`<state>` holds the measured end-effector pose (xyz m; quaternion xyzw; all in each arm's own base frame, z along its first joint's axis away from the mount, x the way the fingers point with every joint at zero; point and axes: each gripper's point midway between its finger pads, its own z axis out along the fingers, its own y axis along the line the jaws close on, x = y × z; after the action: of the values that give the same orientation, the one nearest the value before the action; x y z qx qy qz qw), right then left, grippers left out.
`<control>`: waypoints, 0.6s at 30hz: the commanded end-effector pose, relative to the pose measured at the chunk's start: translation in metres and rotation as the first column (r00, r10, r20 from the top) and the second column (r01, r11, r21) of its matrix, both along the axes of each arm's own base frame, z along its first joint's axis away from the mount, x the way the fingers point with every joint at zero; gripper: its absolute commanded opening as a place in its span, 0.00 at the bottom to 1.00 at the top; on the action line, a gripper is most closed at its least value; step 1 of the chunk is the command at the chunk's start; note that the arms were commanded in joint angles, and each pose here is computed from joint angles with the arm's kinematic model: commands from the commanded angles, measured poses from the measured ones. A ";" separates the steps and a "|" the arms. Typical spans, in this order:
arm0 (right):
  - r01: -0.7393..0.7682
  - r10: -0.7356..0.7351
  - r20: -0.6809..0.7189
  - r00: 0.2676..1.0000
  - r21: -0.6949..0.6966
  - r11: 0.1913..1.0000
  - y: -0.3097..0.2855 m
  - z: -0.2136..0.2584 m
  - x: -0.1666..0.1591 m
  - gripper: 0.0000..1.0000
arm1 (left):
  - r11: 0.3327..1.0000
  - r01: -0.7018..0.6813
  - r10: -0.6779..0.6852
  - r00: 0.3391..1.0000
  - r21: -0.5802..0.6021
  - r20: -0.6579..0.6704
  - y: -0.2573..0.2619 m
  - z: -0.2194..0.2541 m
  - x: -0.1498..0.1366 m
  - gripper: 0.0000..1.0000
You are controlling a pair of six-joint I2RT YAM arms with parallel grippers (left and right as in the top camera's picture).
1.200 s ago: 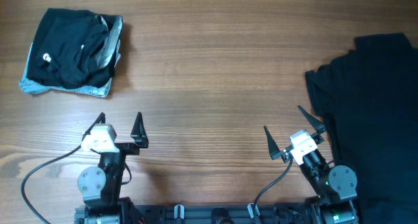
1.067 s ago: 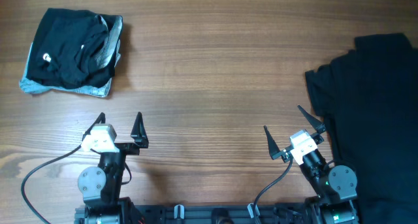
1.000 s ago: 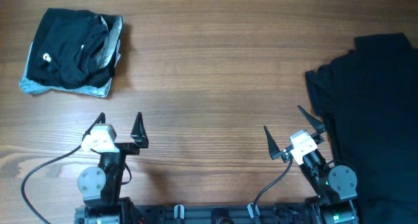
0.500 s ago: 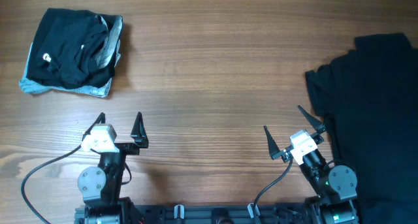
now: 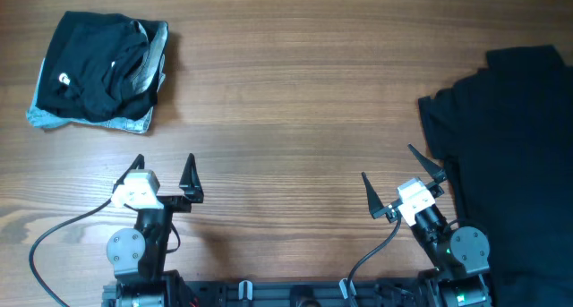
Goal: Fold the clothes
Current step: 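Move the right gripper to the black t-shirt at the right edge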
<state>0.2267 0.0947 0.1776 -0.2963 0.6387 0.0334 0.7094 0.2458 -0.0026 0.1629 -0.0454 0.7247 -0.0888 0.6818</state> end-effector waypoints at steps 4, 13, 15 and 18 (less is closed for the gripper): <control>-0.009 0.010 0.046 0.999 -0.032 0.999 0.001 0.006 -0.001 1.00 | 1.000 0.005 -0.005 1.000 -0.004 0.011 -0.001 0.001 0.000 1.00; -0.137 0.110 0.207 0.972 0.120 0.983 0.014 0.067 -0.020 1.00 | 0.990 0.134 -0.143 0.960 0.050 0.242 -0.025 0.062 -0.009 1.00; -0.062 0.005 0.207 0.978 0.266 0.962 -0.005 0.102 -0.019 1.00 | 0.990 0.131 -0.139 0.943 0.045 0.301 -0.025 0.096 -0.017 1.00; 0.007 -0.056 0.159 0.986 0.293 0.956 -0.016 0.128 -0.016 1.00 | 1.000 0.026 -0.027 0.972 0.008 0.234 -0.006 0.122 -0.015 1.00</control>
<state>0.2083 0.0961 0.2698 -0.2449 0.5549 0.0859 0.7904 0.2350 -0.0224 0.2413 0.0136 0.6454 -0.1216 0.7540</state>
